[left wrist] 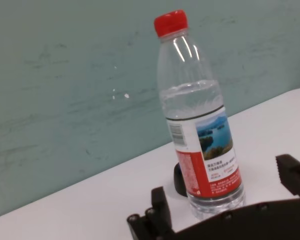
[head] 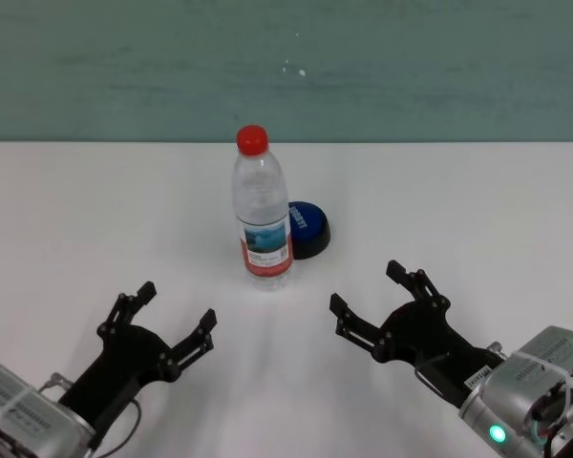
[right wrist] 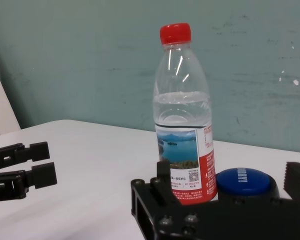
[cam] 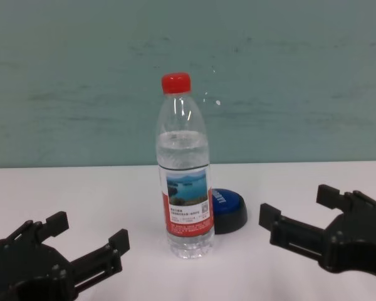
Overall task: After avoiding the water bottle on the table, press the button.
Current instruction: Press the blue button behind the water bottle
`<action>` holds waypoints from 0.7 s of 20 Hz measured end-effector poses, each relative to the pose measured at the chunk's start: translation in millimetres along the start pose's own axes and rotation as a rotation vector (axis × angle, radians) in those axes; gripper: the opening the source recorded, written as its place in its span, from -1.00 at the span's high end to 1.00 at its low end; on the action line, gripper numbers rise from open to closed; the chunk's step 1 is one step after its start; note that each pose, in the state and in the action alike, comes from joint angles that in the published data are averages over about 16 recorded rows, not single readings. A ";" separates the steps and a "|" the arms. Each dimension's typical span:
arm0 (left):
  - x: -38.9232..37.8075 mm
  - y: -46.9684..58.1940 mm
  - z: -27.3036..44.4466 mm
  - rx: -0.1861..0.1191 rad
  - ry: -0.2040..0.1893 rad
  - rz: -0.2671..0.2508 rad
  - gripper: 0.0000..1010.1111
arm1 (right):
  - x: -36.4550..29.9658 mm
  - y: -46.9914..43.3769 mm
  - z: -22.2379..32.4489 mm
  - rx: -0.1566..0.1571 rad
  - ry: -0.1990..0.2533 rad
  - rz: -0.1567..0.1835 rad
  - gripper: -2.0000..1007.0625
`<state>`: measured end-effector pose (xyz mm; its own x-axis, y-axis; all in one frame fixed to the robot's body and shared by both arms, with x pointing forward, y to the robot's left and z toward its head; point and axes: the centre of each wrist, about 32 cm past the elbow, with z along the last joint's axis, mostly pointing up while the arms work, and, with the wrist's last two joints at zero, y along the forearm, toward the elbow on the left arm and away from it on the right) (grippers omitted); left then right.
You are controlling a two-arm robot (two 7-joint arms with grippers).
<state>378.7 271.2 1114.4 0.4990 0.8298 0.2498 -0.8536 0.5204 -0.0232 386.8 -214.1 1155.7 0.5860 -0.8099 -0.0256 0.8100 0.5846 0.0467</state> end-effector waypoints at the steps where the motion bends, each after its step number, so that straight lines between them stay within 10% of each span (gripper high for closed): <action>1: 0.0 0.0 0.0 0.000 0.000 0.000 -0.98 | 0.0 -0.1 0.0 0.000 -0.001 0.000 -0.99; 14: 0.0 0.0 0.0 0.000 0.000 0.000 -0.98 | 2.1 14.3 8.0 0.015 -0.016 0.026 -0.99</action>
<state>378.7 271.2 1114.4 0.4990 0.8298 0.2498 -0.8536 0.5204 -0.0233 399.4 -207.8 1164.3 0.6062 -0.7953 -0.0078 0.7940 0.6047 0.0624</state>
